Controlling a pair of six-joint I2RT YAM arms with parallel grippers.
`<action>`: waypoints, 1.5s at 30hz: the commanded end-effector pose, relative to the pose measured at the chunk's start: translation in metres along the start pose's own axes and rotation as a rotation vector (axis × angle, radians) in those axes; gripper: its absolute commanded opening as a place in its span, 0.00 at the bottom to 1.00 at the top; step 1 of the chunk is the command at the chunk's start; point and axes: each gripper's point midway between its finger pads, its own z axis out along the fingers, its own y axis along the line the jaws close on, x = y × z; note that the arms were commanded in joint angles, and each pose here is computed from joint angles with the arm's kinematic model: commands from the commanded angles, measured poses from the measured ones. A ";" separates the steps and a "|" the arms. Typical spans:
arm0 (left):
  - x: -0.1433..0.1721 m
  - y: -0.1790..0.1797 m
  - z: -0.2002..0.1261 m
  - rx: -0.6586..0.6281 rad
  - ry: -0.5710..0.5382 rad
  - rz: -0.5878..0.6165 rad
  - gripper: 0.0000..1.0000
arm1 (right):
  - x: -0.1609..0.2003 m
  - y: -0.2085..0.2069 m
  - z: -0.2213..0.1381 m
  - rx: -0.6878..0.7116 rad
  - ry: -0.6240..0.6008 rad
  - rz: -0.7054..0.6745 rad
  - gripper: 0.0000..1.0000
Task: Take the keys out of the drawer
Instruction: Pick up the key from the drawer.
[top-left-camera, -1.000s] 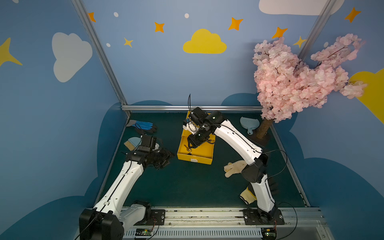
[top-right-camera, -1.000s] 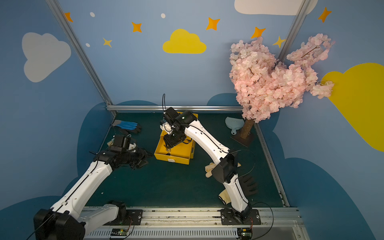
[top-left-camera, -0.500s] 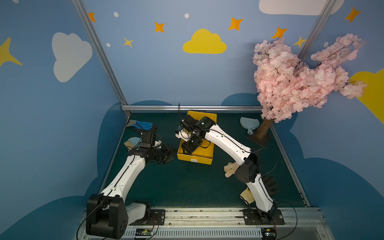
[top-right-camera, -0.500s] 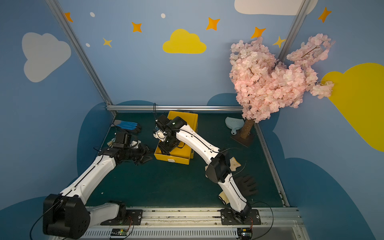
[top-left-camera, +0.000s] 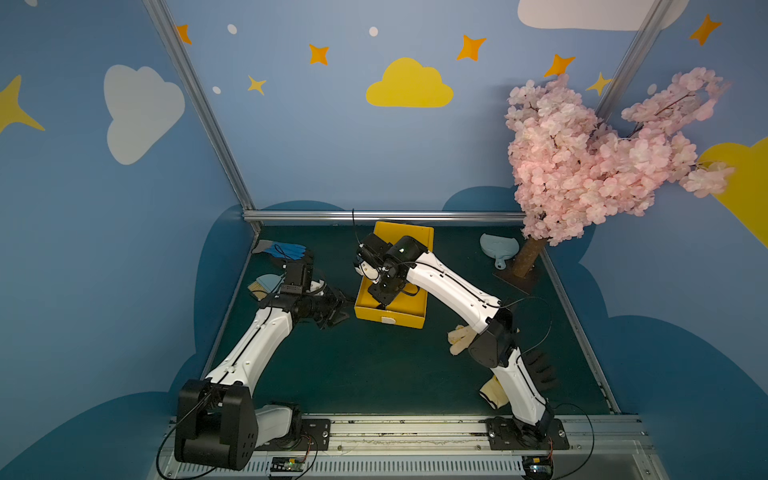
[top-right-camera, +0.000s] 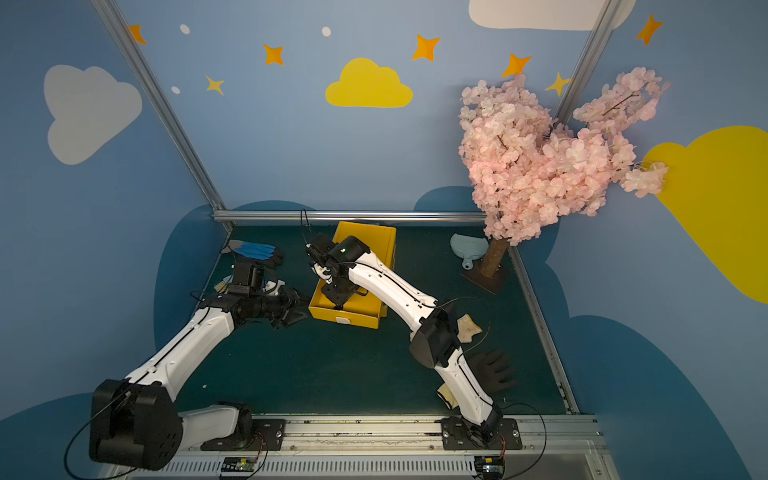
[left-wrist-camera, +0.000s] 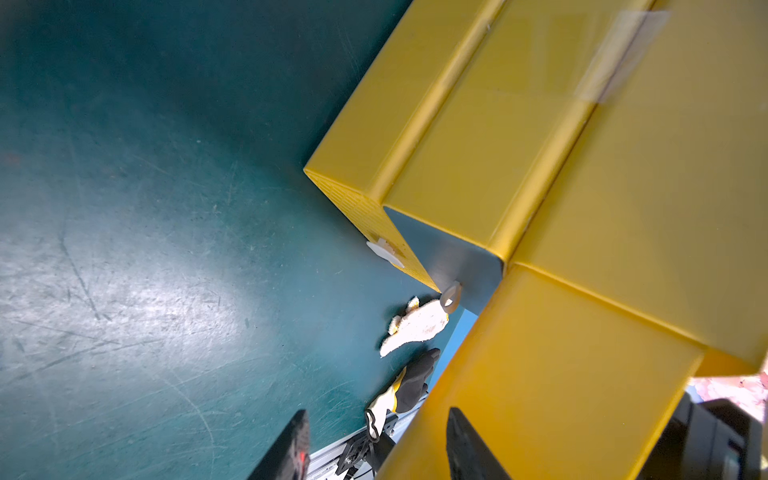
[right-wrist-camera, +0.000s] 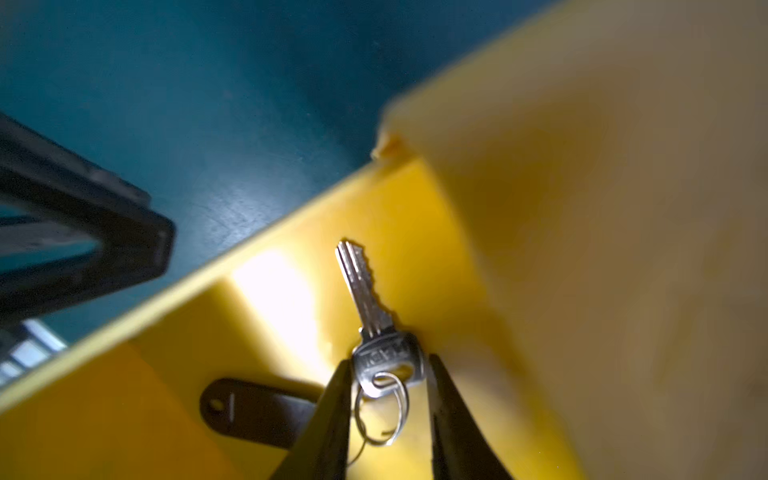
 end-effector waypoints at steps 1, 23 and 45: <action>0.004 0.006 0.001 0.003 0.025 0.002 0.53 | 0.005 -0.025 0.007 0.105 0.036 0.015 0.27; -0.010 -0.006 -0.010 0.008 -0.064 0.031 0.54 | -0.006 -0.029 -0.032 0.109 -0.061 0.023 0.00; -0.048 -0.059 -0.054 0.061 -0.372 0.179 0.54 | 0.004 -0.020 -0.129 -0.005 -0.264 0.087 0.00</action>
